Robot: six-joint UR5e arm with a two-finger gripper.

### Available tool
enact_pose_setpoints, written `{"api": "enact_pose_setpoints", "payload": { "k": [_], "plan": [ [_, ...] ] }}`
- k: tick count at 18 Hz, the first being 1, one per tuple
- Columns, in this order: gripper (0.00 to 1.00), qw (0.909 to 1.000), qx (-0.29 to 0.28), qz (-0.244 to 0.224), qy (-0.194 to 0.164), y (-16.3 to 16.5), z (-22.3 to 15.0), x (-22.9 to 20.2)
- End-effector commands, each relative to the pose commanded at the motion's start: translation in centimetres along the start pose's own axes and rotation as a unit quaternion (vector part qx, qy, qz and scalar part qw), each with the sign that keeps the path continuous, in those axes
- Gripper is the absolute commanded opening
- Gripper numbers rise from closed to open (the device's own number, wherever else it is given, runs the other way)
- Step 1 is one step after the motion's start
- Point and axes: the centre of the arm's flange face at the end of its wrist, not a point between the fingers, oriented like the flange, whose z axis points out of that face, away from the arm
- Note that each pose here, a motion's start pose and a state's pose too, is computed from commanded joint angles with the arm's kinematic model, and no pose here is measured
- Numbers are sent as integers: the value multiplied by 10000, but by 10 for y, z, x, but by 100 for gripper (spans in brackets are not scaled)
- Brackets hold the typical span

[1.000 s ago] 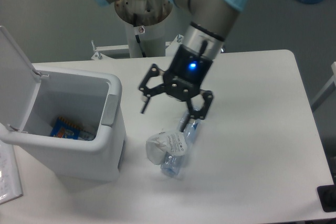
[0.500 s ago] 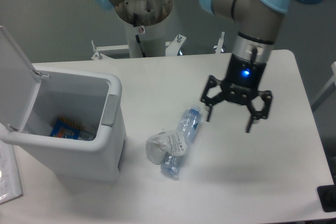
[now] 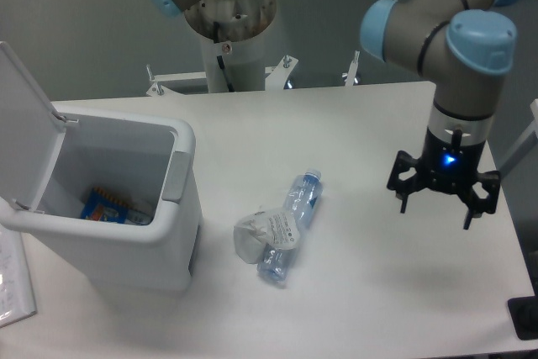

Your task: Open the trash can

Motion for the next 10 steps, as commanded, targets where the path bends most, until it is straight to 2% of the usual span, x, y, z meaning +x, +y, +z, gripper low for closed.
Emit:
{"api": "enact_pose_setpoints", "payload": {
  "k": [10],
  "plan": [
    [100, 9996, -235, 178, 52, 0, 6, 4]
  ]
}}
